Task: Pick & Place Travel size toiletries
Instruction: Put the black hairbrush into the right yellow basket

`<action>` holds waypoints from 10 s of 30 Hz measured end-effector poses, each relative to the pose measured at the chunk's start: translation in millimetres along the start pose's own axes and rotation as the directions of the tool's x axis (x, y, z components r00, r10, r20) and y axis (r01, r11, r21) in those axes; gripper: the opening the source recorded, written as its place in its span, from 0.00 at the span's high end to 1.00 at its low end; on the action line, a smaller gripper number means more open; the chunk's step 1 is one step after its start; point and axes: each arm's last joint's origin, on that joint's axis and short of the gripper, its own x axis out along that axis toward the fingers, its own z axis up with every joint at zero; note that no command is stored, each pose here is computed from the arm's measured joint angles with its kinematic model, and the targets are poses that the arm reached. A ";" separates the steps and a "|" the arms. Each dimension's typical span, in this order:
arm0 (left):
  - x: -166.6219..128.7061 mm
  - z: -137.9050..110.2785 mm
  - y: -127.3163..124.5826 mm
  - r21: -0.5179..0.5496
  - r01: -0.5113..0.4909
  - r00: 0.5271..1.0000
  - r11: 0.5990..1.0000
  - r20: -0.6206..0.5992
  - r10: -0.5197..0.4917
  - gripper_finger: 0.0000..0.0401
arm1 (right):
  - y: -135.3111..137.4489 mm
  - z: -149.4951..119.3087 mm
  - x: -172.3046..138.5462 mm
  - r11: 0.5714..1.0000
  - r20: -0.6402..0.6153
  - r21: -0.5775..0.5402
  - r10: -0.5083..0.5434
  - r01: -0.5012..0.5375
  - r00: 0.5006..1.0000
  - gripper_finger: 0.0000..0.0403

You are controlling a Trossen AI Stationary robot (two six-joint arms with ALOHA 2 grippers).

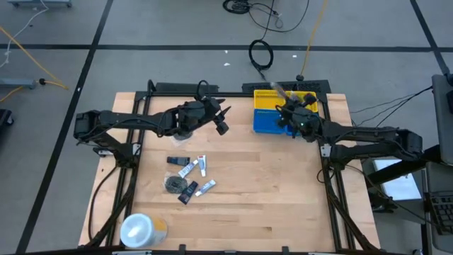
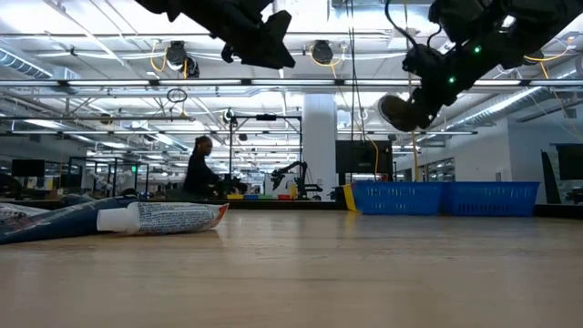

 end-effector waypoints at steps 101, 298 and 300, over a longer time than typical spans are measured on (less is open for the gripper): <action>0.1 -2.2 -1.9 -0.023 0.057 0.998 0.998 -0.016 -0.058 0.60 | -16.3 -71.3 74.6 0.992 -0.447 -0.117 -0.005 -0.053 0.895 0.52; -3.0 -4.2 30.8 0.063 0.341 0.939 0.938 -0.078 -0.336 0.61 | 17.5 23.3 -5.5 0.752 0.415 0.185 0.524 -0.633 0.743 0.95; -3.6 -4.5 30.8 0.053 0.342 0.938 0.938 -0.084 -0.337 0.61 | 12.8 17.3 -3.9 0.814 0.331 0.215 0.459 -0.539 0.825 0.95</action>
